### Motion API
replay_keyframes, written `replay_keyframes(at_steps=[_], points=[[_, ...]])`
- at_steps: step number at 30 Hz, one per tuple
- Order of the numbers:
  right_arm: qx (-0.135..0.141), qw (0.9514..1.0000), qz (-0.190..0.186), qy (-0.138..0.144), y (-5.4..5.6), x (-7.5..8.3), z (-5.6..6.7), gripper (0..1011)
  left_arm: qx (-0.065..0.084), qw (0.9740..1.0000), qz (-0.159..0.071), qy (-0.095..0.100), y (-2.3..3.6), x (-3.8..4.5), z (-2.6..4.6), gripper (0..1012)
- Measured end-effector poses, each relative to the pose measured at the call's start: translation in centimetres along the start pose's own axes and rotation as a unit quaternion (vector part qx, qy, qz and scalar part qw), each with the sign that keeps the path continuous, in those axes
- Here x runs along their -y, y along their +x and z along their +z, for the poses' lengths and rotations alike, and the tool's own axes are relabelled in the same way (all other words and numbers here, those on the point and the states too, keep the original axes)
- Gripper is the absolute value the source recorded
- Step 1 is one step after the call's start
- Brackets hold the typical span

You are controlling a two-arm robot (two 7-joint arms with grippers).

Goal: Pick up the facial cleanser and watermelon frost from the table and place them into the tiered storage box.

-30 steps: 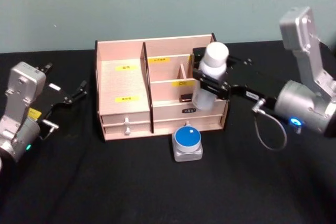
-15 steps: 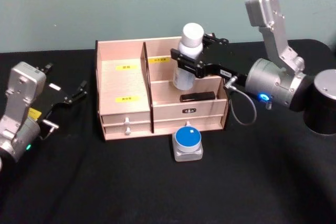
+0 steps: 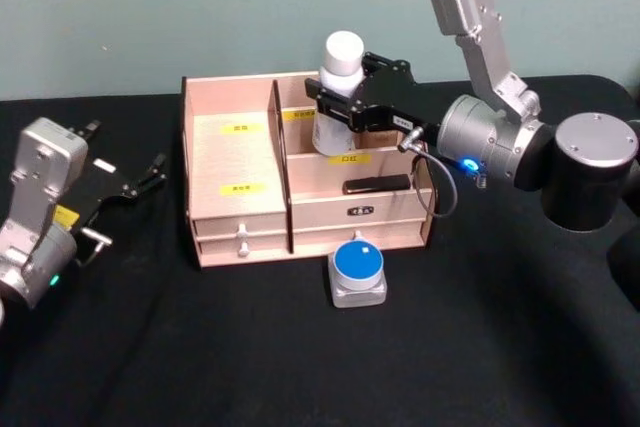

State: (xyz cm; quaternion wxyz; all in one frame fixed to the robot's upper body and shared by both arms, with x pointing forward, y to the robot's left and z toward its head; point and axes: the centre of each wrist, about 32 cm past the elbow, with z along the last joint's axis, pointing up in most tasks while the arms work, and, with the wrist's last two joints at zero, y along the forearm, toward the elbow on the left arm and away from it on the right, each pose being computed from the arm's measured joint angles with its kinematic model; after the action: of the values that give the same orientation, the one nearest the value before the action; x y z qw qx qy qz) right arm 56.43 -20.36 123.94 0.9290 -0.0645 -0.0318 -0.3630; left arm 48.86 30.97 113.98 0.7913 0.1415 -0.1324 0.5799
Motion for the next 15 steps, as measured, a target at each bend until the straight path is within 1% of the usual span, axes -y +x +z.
replay_keyframes(at_steps=[8, 15], points=[[0.004, 1.0, -0.001, -0.003, 0.2, -1.1, -0.3, 593, 0.0, 1.0, 0.0, 0.0, 0.0, 0.0, 0.0, 1010], [0.008, 0.9999, -0.005, -0.006, 0.4, -1.6, -0.3, 593, 0.0, 1.0, 0.0, 0.0, 0.0, 0.0, 0.0, 1010]])
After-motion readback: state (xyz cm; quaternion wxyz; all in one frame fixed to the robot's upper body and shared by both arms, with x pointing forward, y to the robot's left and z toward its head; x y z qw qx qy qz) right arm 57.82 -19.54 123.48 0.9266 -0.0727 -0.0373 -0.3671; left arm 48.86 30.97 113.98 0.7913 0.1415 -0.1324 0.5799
